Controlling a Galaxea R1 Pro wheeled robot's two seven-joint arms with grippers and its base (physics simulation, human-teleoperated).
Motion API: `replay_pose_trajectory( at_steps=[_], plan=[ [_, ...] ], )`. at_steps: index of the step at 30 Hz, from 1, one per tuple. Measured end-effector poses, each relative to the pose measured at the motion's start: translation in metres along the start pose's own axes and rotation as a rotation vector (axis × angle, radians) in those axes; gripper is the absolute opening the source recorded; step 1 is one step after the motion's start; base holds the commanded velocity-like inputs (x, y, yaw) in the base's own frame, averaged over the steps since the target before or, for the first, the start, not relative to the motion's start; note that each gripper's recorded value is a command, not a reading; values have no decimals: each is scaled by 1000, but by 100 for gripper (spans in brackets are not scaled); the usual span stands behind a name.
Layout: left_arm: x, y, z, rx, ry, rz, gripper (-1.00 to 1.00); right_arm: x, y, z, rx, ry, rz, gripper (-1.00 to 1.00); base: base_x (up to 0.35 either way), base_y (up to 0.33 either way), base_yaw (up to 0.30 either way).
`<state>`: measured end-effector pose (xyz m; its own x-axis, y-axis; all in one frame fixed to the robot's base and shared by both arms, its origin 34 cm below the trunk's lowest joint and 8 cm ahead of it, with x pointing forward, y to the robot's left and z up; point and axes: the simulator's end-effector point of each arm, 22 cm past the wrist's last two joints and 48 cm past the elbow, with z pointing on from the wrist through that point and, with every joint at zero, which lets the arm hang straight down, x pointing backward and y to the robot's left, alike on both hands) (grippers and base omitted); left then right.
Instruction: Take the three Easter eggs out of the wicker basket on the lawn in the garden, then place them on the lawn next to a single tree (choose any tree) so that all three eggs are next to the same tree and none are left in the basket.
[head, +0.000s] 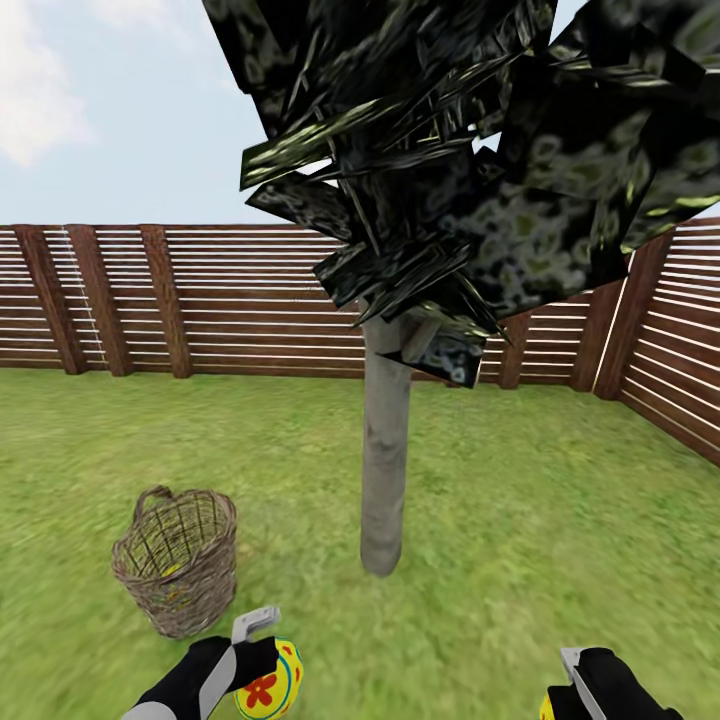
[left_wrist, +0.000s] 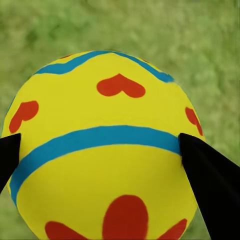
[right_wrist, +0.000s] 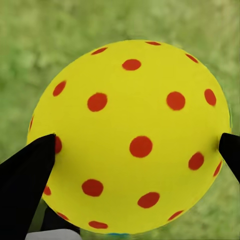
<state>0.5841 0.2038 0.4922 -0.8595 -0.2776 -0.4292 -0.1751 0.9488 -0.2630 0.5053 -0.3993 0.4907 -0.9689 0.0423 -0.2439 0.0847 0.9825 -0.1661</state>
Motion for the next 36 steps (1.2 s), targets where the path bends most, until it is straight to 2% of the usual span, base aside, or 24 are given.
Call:
replay_pose_trajectory(
  at_steps=[36],
  plan=[
    [44, 24, 57, -4, 9, -5, -100, 30, 11, 67, 0, -2, 2, -100, 0, 0, 0]
  ],
)
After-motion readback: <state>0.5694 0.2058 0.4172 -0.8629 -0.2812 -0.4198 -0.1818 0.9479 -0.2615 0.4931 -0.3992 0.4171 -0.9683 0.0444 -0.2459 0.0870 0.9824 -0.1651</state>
